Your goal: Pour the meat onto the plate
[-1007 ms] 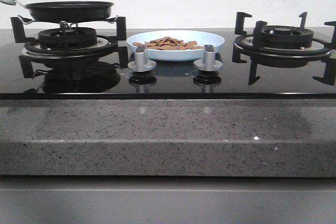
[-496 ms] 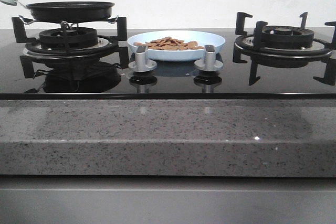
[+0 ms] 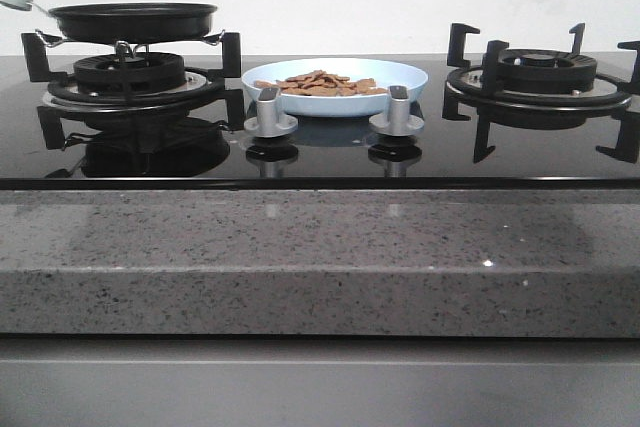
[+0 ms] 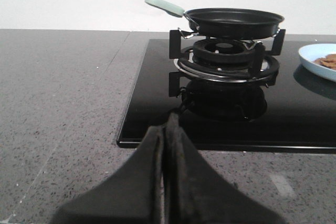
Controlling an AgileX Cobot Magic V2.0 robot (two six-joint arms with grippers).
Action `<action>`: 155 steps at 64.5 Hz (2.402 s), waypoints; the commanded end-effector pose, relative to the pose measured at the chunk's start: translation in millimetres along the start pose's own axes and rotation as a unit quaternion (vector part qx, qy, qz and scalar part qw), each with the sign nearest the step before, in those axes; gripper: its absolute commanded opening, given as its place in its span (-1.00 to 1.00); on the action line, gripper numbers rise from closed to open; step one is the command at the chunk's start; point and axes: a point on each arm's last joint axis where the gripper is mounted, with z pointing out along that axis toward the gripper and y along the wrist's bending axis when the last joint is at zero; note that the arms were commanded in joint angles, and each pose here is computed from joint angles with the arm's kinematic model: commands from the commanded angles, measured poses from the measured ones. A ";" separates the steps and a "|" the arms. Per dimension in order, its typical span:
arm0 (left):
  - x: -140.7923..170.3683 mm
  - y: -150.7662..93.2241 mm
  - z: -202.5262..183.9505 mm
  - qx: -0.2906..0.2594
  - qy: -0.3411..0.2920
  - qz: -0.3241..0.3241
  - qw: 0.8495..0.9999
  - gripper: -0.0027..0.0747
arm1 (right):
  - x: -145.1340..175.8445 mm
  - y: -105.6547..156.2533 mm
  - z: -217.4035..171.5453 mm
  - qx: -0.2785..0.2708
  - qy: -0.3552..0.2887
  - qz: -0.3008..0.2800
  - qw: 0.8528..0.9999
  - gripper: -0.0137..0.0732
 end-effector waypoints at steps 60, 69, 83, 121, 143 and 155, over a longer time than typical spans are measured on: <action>-9.4 0.3 -1.0 0.012 -0.129 -0.020 0.991 -0.98 | -10.2 0.9 -6.6 0.000 -0.040 -0.001 0.999 -0.95; -9.4 0.3 -0.9 0.012 -0.128 -0.020 0.991 -0.98 | -10.2 0.9 -6.6 0.000 -0.040 -0.001 0.999 -0.95; -9.4 0.3 -0.9 0.012 -0.128 -0.020 0.991 -0.98 | -10.2 0.9 -6.6 0.000 -0.040 -0.001 0.999 -0.95; -9.4 0.3 -0.9 0.012 -0.128 -0.020 0.991 -0.98 | 59.3 -20.5 -6.8 0.132 -0.361 -0.028 0.923 -0.95; -9.4 0.3 -0.9 0.012 -0.128 -0.020 0.991 -0.98 | 116.7 -26.2 31.8 0.130 -0.401 -0.008 0.907 -0.95; -9.4 0.3 -0.9 0.012 -0.128 -0.020 0.991 -0.98 | 130.3 -28.6 46.0 0.125 -0.413 -0.011 0.902 -0.95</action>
